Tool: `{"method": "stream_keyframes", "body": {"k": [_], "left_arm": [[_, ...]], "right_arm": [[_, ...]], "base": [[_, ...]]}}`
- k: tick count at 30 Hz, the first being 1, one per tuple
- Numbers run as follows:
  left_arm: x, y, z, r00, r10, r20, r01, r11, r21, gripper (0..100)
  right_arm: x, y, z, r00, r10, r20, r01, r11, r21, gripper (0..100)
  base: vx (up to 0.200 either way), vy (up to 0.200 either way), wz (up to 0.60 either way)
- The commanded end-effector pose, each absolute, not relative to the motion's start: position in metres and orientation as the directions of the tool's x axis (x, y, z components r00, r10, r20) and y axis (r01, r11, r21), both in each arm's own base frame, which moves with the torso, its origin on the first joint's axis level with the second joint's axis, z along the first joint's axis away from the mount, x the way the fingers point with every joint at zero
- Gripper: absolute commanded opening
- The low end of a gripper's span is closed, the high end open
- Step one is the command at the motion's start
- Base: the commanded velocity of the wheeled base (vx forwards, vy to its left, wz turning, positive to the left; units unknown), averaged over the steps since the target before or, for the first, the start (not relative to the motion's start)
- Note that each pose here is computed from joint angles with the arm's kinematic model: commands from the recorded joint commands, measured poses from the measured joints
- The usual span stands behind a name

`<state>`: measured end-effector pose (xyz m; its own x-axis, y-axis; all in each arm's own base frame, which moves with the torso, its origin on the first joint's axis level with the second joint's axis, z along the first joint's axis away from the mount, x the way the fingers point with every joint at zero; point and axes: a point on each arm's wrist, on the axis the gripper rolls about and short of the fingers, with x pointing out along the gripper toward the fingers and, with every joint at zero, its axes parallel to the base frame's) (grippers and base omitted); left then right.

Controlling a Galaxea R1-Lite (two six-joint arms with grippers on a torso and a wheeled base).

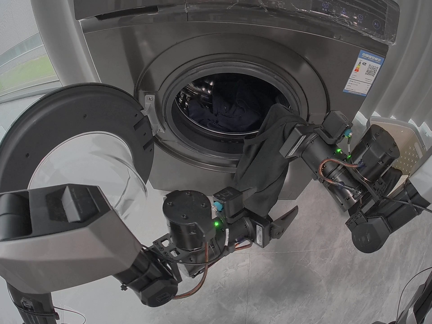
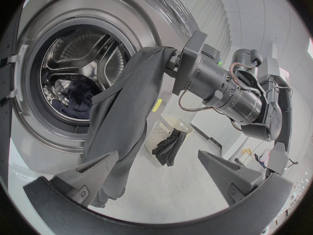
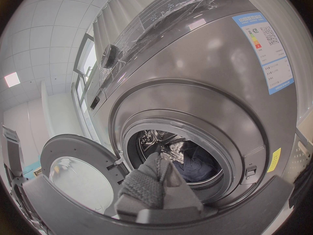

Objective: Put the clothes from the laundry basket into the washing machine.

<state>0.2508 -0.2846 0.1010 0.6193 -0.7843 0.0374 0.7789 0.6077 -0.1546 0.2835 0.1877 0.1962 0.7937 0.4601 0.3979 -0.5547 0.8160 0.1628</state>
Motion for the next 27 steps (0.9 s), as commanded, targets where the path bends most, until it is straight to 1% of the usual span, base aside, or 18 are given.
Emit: {"method": "stream_keyframes", "body": {"k": [1, 3, 10, 14, 17, 21, 27], "left_arm": [[0.264, -0.301, 0.083, 0.617, -0.786, 0.026, 0.778, 0.605, -0.169, 100], [0.269, -0.307, 0.079, 0.616, -0.787, 0.032, 0.778, 0.601, -0.183, 100], [0.282, -0.320, 0.061, 0.619, -0.785, 0.031, 0.776, 0.604, -0.183, 100], [0.293, -0.323, 0.059, 0.641, -0.766, 0.047, 0.760, 0.624, -0.184, 100], [0.302, -0.317, 0.059, 0.667, -0.743, 0.051, 0.738, 0.650, -0.183, 100], [0.311, -0.306, 0.062, 0.716, -0.696, 0.048, 0.692, 0.700, -0.177, 100], [0.323, -0.291, 0.071, 0.757, -0.651, 0.057, 0.650, 0.741, -0.172, 100]], "right_arm": [[0.284, 0.188, 0.195, 0.795, 0.461, 0.395, -0.554, 0.816, 0.163, 0], [0.284, 0.188, 0.194, 0.795, 0.461, 0.393, -0.554, 0.816, 0.163, 0], [0.284, 0.188, 0.194, 0.796, 0.462, 0.392, -0.554, 0.816, 0.163, 0], [0.284, 0.188, 0.194, 0.796, 0.462, 0.392, -0.554, 0.816, 0.163, 0], [0.285, 0.188, 0.194, 0.796, 0.460, 0.392, -0.553, 0.817, 0.163, 0], [0.284, 0.188, 0.194, 0.796, 0.462, 0.392, -0.554, 0.816, 0.163, 0], [0.284, 0.188, 0.194, 0.795, 0.461, 0.393, -0.554, 0.816, 0.163, 0]], "base": [[0.000, 0.000, 0.00], [0.000, 0.000, 0.00], [0.000, 0.000, 0.00], [0.000, 0.000, 0.00], [0.000, 0.000, 0.00], [0.000, 0.000, 0.00], [0.000, 0.000, 0.00]]}}
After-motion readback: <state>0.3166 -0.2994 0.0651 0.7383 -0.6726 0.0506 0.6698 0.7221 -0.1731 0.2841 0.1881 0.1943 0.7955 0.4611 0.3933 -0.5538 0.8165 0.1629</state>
